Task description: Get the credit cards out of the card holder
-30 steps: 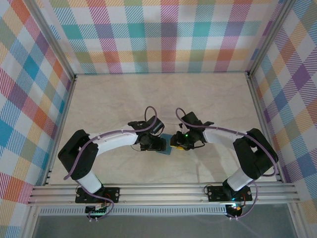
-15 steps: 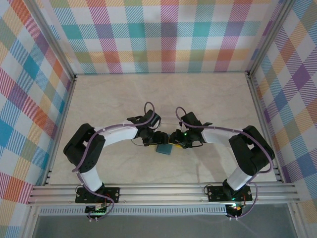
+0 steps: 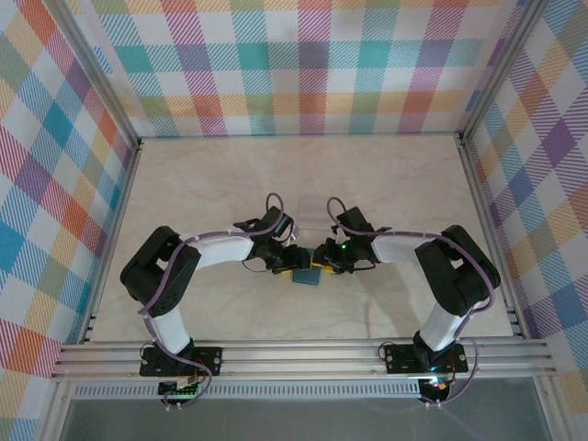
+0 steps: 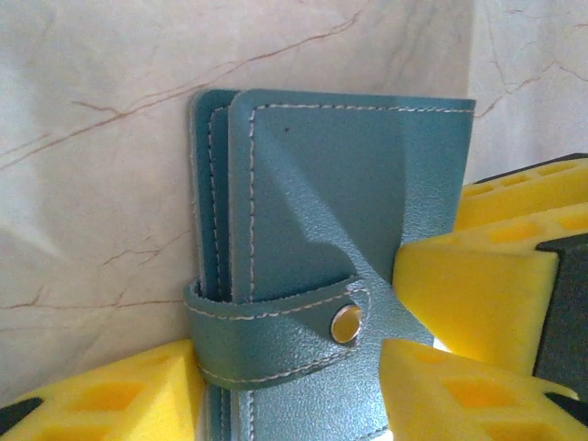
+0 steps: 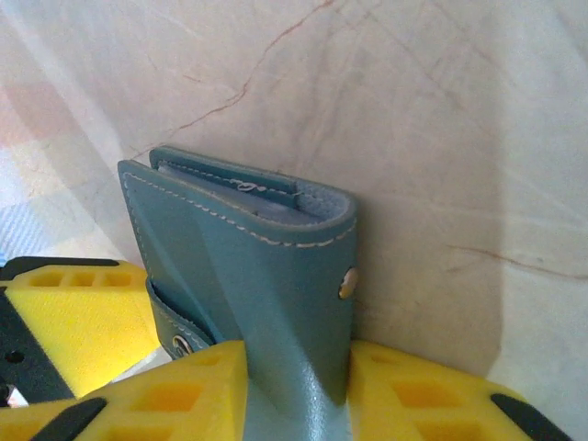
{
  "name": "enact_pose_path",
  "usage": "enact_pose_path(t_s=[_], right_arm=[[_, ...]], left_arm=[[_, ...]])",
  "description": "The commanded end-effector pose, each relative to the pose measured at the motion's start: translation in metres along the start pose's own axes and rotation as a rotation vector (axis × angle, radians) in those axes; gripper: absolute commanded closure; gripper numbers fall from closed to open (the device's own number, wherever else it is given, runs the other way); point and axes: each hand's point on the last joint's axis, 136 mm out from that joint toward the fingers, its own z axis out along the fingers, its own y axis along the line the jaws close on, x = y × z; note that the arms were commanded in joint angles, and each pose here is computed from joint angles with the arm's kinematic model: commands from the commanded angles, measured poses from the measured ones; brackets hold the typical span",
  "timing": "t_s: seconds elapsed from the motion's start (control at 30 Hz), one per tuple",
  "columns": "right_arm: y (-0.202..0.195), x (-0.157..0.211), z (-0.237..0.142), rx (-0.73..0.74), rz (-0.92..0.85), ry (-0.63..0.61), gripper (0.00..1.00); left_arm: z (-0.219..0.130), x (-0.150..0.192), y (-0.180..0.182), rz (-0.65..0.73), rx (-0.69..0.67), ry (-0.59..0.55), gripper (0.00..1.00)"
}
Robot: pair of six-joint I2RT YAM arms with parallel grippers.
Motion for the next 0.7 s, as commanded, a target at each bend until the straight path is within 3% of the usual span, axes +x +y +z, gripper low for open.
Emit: enact_pose_path(t_s=[0.0,0.2,0.37,0.67], right_arm=[[0.027,0.002,0.010,-0.146,-0.034,0.018,0.73],[0.016,0.006,0.007,-0.095,-0.040,0.014,0.86],[0.019,0.010,0.002,-0.082,-0.064,0.039,0.94],[0.023,0.015,-0.003,-0.085,-0.081,0.061,0.98]], left_arm=[[-0.009,0.000,-0.025,0.031,0.104,-0.010,0.49],[-0.033,0.001,-0.013,0.028,-0.010,-0.064,0.45],[-0.062,0.004,-0.012,0.114,-0.169,-0.111,0.43],[-0.046,0.012,-0.023,0.101,-0.139,-0.022,0.54]])
